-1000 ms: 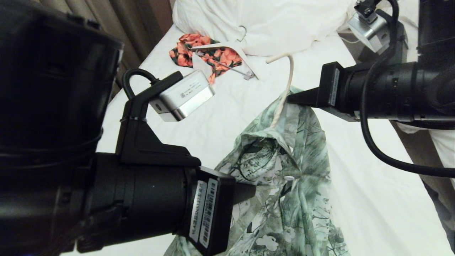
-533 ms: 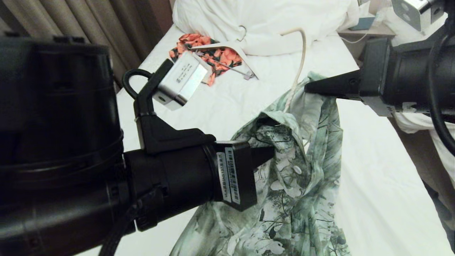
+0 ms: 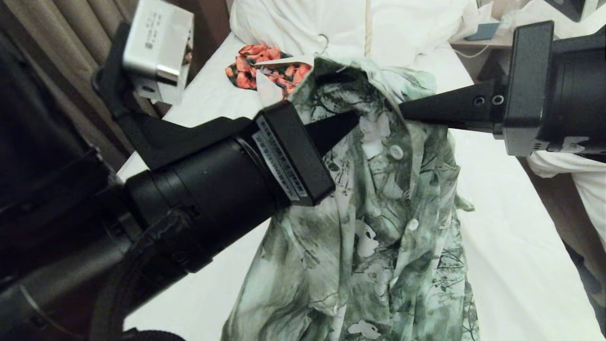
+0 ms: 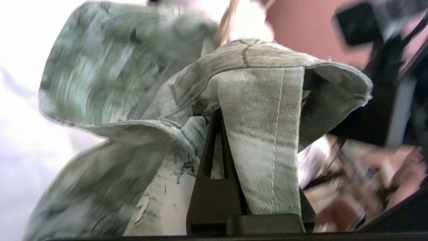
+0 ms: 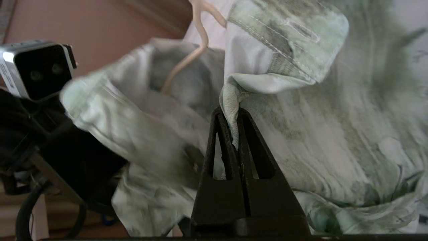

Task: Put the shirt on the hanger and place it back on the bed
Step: Hook the other side of the shirt onto the hanger

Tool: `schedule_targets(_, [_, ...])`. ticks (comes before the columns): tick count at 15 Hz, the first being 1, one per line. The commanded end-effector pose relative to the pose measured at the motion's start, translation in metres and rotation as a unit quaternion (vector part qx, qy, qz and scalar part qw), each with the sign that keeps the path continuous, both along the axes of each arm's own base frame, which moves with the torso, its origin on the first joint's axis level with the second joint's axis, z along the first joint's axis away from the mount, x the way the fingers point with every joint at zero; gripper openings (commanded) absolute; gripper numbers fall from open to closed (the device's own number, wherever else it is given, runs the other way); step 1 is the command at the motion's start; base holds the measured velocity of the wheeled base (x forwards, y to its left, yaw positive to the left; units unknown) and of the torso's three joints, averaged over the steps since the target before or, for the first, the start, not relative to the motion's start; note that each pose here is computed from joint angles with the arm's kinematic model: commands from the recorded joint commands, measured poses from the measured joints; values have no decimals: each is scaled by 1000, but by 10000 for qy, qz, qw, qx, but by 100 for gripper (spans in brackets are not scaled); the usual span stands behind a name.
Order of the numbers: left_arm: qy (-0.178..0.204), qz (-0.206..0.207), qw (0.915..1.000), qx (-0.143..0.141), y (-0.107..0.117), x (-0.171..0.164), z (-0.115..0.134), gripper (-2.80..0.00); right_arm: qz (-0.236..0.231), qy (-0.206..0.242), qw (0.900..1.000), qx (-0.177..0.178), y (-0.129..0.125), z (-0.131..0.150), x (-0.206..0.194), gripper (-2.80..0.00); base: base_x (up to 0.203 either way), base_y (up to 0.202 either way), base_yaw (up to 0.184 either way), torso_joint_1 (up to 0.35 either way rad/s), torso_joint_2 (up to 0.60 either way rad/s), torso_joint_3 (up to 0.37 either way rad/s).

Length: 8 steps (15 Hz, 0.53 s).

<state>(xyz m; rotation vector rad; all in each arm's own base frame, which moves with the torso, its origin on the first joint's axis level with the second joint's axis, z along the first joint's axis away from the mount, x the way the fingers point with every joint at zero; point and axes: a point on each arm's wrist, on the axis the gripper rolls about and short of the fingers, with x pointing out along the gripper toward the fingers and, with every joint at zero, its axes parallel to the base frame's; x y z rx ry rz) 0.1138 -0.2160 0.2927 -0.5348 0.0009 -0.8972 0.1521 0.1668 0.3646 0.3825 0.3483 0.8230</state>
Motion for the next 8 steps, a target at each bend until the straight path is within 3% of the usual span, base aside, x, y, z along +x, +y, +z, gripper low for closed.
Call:
schedule_targets(1, [-120, 5, 9996, -260, 10, -5, 9, -280, 50, -8, 10000, 27, 1, 1, -2, -280, 0, 0, 0, 0, 0, 0])
schedule_targets(8, [-350, -4, 9977, -587, 30, -15, 27, -280, 58, -153, 9999, 27, -4, 6, -7, -280, 0, 0, 0, 0, 0, 0])
